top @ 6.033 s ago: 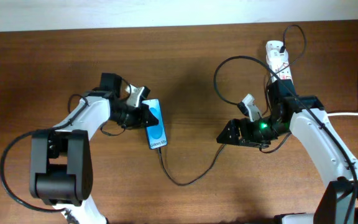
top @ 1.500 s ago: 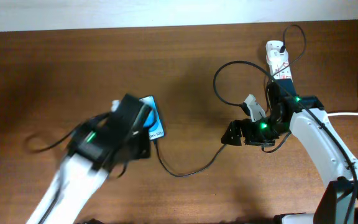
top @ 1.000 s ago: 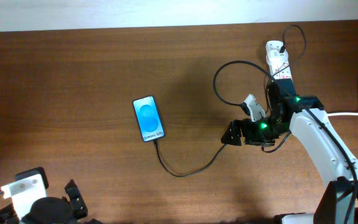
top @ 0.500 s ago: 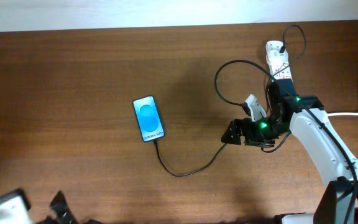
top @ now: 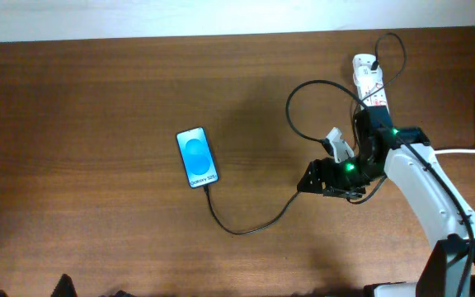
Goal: Plug charger to phone and switch on socket
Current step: 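Move the right gripper to the power strip's orange switch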
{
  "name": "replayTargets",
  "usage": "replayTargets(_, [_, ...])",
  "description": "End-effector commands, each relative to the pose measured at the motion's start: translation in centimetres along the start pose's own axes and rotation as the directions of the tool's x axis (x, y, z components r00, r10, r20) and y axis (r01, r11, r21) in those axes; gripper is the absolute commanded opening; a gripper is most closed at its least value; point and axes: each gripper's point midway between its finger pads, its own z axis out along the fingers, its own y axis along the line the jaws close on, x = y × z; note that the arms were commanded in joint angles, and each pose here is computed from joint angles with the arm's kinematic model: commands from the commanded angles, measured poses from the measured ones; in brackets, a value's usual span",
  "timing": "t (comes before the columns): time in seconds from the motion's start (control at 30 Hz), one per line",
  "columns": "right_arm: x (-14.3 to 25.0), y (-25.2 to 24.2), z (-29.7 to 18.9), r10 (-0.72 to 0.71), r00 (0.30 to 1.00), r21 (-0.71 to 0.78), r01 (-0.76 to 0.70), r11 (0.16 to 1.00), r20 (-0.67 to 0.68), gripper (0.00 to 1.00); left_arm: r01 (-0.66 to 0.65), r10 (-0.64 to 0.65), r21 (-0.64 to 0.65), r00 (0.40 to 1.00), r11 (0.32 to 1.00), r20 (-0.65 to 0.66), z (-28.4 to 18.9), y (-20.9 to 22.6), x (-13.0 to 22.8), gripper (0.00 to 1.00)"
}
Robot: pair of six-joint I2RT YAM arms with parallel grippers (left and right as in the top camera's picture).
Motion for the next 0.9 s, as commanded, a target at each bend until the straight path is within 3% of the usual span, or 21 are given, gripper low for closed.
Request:
replayTargets(0.0, [-3.1, 1.5, -2.9, -0.019, 0.994, -0.017, 0.021, 1.0, 0.111, 0.61, -0.011, 0.011, -0.008, 1.0, 1.0, 0.002, 0.0, 0.1, 0.0, 0.99])
replayTargets(0.1, [-7.0, 1.6, -8.0, 0.026, 0.961, 0.034, -0.037, 0.999, 0.274, 0.26, -0.011, 0.011, -0.008, 1.0, 1.0, 0.002, 0.0, 0.1, 0.0, 0.99])
replayTargets(0.23, [-10.0, 0.2, -13.9, 0.013, 0.899, 0.118, -0.072, 0.99, 0.438, 0.04, -0.011, 0.011, -0.008, 1.0, 1.0, 0.001, 0.0, 0.1, 0.0, 0.99])
replayTargets(0.37, [-11.6, -5.4, -18.5, 0.231, 0.762, 0.101, -0.362, 0.927, 0.605, 0.04, -0.011, 0.011, -0.008, 1.0, 1.0, 0.001, 0.0, 0.1, 0.0, 0.99])
replayTargets(0.5, [-14.5, -10.4, -21.6, 0.311, 0.622, 0.017, -0.463, 0.886, 0.719, 0.04, -0.011, 0.011, -0.008, 1.0, 1.0, 0.002, 0.0, 0.1, 0.0, 0.99])
replayTargets(0.87, [-23.9, -21.3, -14.6, 0.386, 0.548, -0.058, -0.521, 0.851, 0.742, 0.04, -0.011, 0.011, -0.008, 1.0, 1.0, 0.001, 0.0, 0.1, 0.0, 0.99])
